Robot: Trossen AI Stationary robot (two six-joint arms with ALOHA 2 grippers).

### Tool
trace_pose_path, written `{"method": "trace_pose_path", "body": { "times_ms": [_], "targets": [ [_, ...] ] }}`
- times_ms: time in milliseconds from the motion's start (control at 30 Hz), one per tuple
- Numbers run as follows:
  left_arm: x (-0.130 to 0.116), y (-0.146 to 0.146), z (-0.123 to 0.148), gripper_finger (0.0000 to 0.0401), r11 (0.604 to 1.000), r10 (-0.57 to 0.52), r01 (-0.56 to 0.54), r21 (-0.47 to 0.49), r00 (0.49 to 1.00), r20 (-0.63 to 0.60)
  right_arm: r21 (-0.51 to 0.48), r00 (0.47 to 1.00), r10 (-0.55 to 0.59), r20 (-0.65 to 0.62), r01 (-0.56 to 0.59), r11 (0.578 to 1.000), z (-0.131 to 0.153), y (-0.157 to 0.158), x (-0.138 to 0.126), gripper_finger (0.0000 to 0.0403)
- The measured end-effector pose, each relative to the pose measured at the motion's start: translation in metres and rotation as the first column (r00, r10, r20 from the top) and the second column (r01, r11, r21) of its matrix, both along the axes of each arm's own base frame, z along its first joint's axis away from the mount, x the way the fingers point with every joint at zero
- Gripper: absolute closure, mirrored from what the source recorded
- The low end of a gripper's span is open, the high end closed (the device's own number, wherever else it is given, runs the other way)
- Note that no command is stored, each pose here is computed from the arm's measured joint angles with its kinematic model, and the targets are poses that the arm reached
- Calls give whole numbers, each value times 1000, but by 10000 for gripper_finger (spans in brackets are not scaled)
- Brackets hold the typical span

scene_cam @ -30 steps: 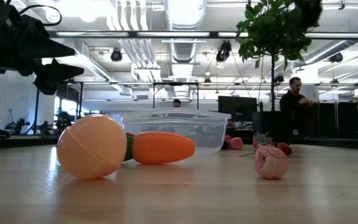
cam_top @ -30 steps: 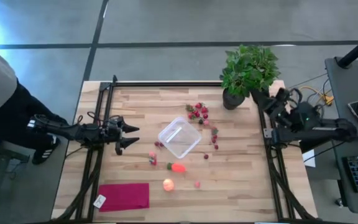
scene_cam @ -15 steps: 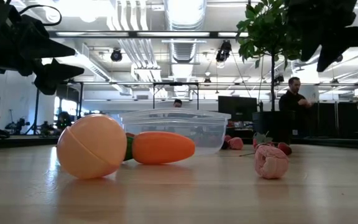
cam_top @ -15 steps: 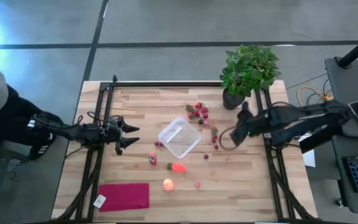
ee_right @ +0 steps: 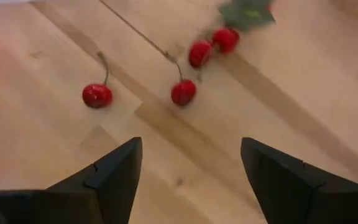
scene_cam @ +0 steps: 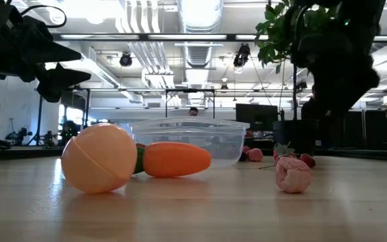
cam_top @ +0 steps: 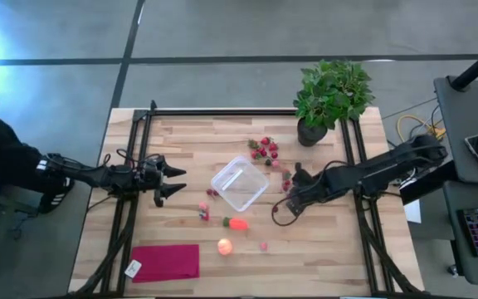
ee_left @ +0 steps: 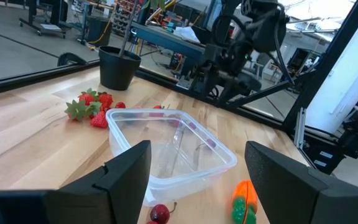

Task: Pick and placing Produce into tupperware
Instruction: Put the red cherry into the transparent container

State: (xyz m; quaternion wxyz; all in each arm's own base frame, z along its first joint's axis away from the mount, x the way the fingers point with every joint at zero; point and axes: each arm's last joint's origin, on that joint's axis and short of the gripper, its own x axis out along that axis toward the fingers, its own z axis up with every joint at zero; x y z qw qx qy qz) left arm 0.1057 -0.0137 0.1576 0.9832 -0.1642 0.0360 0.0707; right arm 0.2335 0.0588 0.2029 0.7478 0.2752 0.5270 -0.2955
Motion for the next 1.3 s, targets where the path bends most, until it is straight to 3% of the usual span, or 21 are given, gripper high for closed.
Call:
{"method": "trace_pose_path", "body": {
  "times_ms": [167,367,633,967,1300],
  "targets": [
    [0,0,0,154,1000,0,0,0,1000,-1,-83,990,144,1,-143,986,-17,0,5,138],
    [0,0,0,154,1000,0,0,0,1000,-1,-97,970,239,-49,-243,965,-29,1,-1,138],
    [0,0,0,154,1000,0,0,0,1000,0,-154,902,426,-61,-431,889,-51,2,3,138],
    [0,0,0,154,1000,0,0,0,1000,0,-127,919,382,-98,-393,911,-71,-4,20,151],
    [0,0,0,154,1000,0,0,0,1000,-1,-133,931,357,-76,-364,922,-69,-11,23,231]
  ]
}}
